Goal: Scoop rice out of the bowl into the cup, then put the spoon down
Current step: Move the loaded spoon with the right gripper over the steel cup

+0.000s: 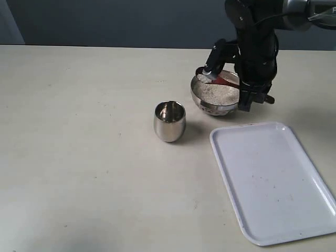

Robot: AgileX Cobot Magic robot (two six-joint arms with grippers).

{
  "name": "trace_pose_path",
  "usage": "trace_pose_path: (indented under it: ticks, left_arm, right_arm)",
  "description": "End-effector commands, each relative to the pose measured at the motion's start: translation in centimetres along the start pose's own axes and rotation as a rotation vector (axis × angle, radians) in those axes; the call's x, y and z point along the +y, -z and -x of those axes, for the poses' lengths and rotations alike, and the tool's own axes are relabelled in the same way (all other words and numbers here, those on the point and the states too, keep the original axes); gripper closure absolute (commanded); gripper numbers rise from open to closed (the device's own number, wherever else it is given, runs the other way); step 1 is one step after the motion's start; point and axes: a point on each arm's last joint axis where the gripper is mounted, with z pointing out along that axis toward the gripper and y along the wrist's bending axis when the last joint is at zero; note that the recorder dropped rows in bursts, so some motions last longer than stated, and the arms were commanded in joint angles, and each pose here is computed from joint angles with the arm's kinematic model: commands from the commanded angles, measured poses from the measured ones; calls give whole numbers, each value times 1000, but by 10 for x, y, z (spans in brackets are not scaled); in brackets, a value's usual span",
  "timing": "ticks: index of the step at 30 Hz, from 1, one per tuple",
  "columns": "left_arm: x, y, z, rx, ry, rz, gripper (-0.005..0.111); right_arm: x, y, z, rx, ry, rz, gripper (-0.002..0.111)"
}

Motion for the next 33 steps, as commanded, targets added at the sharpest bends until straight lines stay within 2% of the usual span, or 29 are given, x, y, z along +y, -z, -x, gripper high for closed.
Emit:
trace_pose_path:
  ticks: [1, 13, 25, 33]
  left_arm:
    - [0, 1, 2, -15, 0, 2, 106]
    - [0, 1, 2, -15, 0, 2, 106]
    - [0, 1, 2, -15, 0, 2, 106]
    - [0, 1, 2, -15, 0, 2, 106]
  right_arm:
    - [11, 11, 9, -35, 19, 10, 108]
    - [55, 34, 41, -75, 128, -34, 108]
    - [56, 49, 33, -101, 77, -54, 108]
    - [65, 36, 28, -60, 91, -18, 108]
